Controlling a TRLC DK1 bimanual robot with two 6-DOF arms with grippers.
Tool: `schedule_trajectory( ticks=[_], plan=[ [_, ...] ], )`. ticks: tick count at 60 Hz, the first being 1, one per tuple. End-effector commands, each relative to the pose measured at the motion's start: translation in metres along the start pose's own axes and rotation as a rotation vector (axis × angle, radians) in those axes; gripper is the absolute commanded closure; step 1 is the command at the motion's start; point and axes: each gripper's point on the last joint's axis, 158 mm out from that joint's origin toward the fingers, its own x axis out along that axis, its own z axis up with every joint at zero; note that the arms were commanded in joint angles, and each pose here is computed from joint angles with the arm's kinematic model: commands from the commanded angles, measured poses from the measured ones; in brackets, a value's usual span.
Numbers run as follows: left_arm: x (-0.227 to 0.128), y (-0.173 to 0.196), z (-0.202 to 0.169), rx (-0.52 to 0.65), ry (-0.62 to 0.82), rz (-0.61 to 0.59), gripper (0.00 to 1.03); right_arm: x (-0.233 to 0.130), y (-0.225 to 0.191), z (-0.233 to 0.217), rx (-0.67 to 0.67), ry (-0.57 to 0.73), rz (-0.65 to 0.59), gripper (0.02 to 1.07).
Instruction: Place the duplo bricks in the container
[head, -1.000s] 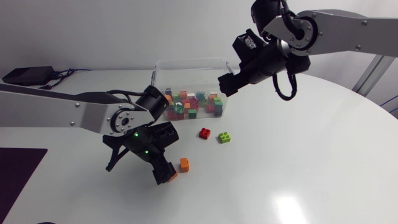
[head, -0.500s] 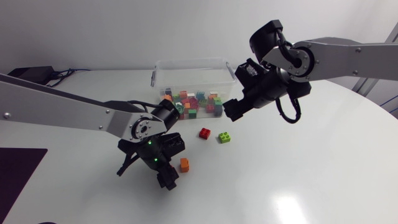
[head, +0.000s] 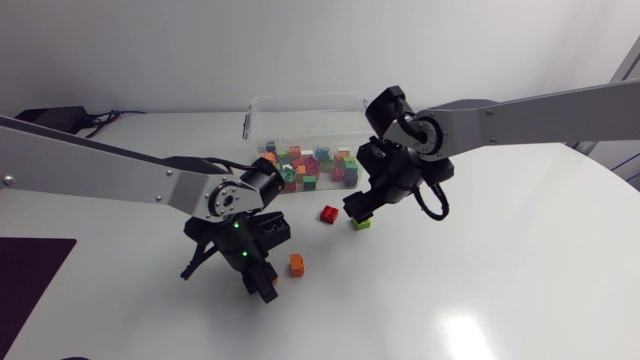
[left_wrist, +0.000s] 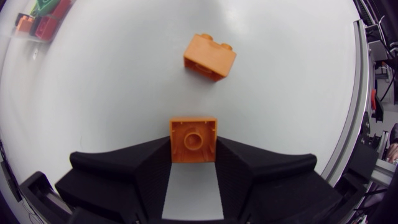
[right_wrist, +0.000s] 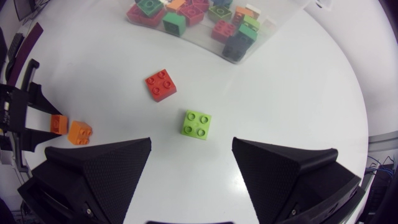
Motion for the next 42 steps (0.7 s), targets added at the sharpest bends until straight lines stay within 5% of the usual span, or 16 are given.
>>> schedule_trajectory(
  ticks=[1, 24, 42],
  plan=[
    [-0.025, 0.009, 0.008, -0.032, -0.064, 0.032, 0.71, 0.011, -0.002, 0.004, 0.032, 0.02, -0.015, 0.16],
    [-0.114, 0.042, 0.043, -0.07, -0.305, 0.15, 0.71, 0.045, -0.01, 0.006, 0.071, 0.085, -0.049, 0.21],
    [-0.182, 0.071, 0.062, -0.112, -0.478, 0.235, 0.71, 0.071, -0.014, 0.0, 0.092, 0.133, -0.063, 0.35]
  ],
)
